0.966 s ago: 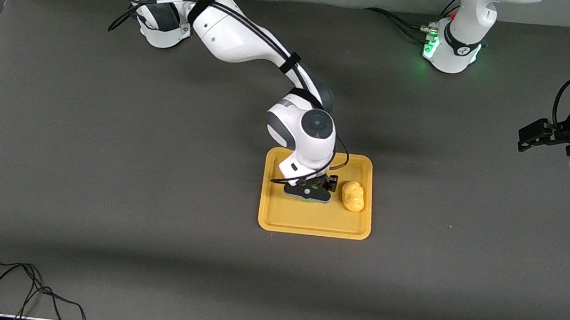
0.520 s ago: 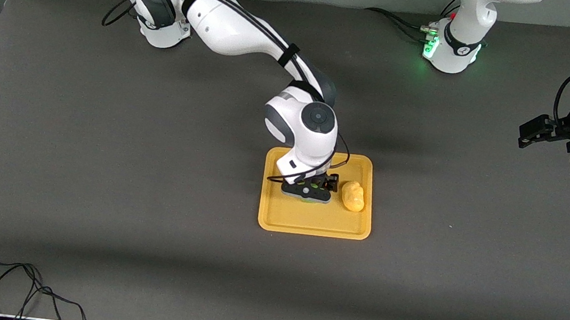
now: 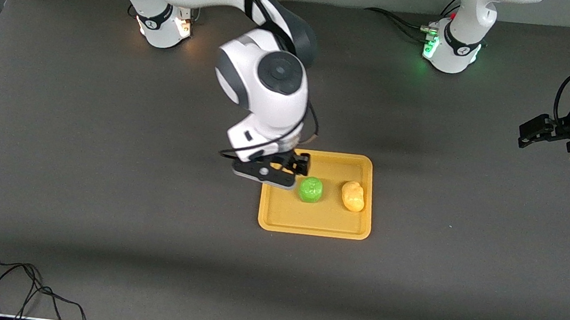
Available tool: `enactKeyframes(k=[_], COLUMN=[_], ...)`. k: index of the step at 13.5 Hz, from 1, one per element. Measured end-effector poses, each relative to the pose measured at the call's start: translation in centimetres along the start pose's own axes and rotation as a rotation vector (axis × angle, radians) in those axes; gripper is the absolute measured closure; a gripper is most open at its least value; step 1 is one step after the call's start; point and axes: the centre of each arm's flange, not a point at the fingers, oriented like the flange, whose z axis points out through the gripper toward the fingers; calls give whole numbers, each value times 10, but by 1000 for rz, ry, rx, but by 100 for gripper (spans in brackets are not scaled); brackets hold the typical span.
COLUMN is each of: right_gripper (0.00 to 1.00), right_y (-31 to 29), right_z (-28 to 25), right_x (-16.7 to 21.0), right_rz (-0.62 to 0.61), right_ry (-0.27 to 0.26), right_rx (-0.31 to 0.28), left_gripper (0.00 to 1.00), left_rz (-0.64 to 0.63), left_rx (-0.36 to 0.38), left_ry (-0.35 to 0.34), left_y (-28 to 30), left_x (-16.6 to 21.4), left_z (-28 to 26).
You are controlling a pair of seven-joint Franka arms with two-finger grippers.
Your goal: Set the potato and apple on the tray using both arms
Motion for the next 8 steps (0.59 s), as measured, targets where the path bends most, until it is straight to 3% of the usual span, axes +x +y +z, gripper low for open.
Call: enactKeyframes(k=[5,8], right_gripper=[0,0], right_y=[154,245], right_z=[-73,-89], right_x=[67,80], right_rz=[-128,-172], right_ry=[-72,-116], right_rx=[-45,-47], left_gripper=[0,0], left_rz=[1,2], left_rx=[0,0], left_ry=[1,2], left_y=[1,1], left_x=[0,0], left_z=[-1,-1])
